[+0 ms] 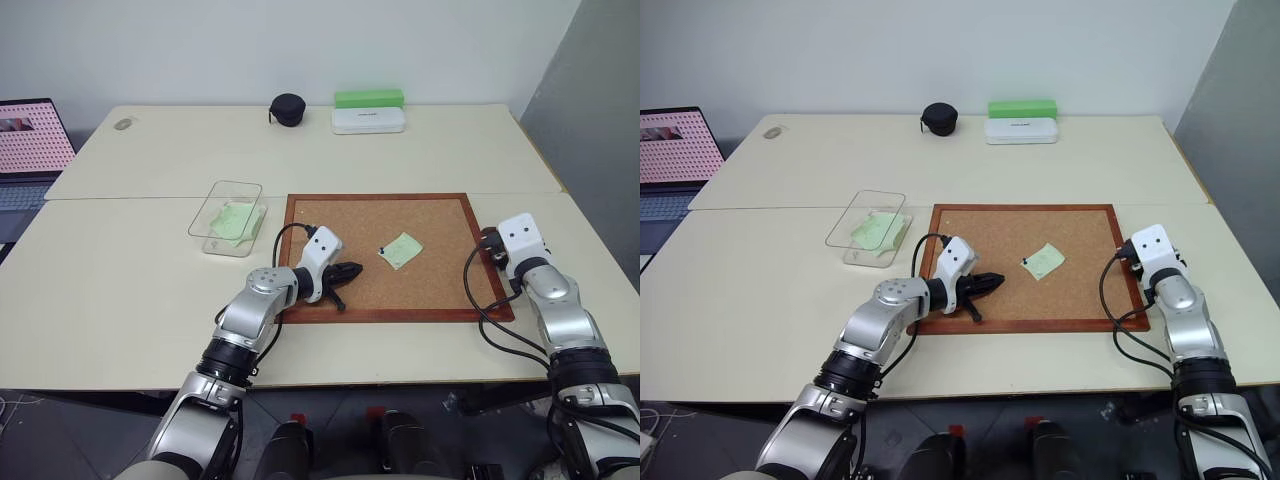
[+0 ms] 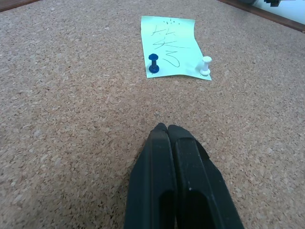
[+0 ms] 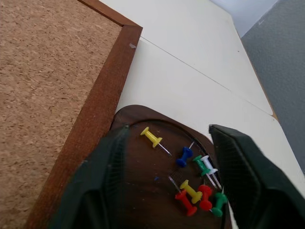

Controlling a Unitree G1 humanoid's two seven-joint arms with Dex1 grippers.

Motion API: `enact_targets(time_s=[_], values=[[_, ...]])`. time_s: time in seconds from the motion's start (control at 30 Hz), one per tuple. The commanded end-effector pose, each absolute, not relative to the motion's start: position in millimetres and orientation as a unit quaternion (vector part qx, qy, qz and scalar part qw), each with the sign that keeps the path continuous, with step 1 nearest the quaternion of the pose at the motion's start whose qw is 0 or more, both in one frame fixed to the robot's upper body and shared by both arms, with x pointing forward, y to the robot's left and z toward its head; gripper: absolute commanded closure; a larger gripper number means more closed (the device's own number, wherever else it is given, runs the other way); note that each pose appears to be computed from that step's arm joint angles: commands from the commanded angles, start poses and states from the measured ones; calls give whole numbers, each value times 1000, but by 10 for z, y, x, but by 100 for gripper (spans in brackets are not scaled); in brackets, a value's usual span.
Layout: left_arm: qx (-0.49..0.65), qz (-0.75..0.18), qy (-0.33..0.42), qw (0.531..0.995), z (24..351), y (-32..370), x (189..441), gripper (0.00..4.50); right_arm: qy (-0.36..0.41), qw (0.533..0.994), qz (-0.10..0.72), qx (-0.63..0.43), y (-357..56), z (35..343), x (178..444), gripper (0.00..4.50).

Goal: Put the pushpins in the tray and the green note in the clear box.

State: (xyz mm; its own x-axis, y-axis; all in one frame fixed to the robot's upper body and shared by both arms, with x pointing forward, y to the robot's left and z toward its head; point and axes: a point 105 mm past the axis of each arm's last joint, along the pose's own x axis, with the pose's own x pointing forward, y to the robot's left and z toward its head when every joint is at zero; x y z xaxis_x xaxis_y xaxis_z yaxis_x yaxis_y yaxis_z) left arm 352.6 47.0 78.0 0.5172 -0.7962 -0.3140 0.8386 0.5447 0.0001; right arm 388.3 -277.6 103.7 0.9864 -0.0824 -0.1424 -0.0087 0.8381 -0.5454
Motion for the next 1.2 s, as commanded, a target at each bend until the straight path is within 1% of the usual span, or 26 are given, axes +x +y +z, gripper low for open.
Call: enact_targets(time_s=[0.03,0.1,0.13,0.2,0.27,0.3,0.4,0.57,0.7,0.8,1.07,1.2], values=[[82,-474,177,859,593,486,3467,450,46,959,-27,-280,-2770,1227,3898,68],[82,-474,177,859,593,483,3470,450,25,965,-19,-259,-2715,1297,3896,68],[83,-474,177,859,594,483,3470,450,8,972,-2,-236,-2637,1349,3891,68],[83,-474,177,859,595,487,3471,450,-21,982,46,-182,-2441,1434,3857,68],[83,-474,177,859,595,495,3473,450,-35,986,109,-124,-2207,1471,3783,68],[83,-473,177,859,595,496,3476,450,-35,985,126,-108,-2147,1475,3759,68],[85,-473,178,859,596,497,3485,450,-7,972,230,-50,-1750,1355,3576,68],[86,-474,177,858,611,488,3496,450,20,950,310,-18,-1373,1245,3406,68],[86,-472,176,860,629,488,3520,450,36,941,337,-22,-1223,1165,3376,68],[88,-472,177,859,626,504,3526,450,44,937,346,-35,-1123,1071,3425,68],[93,-475,178,857,609,506,3495,450,56,934,348,-58,-1098,936,3515,68],[93,-473,179,858,609,526,3498,450,53,934,349,-59,-1102,931,3529,144]])
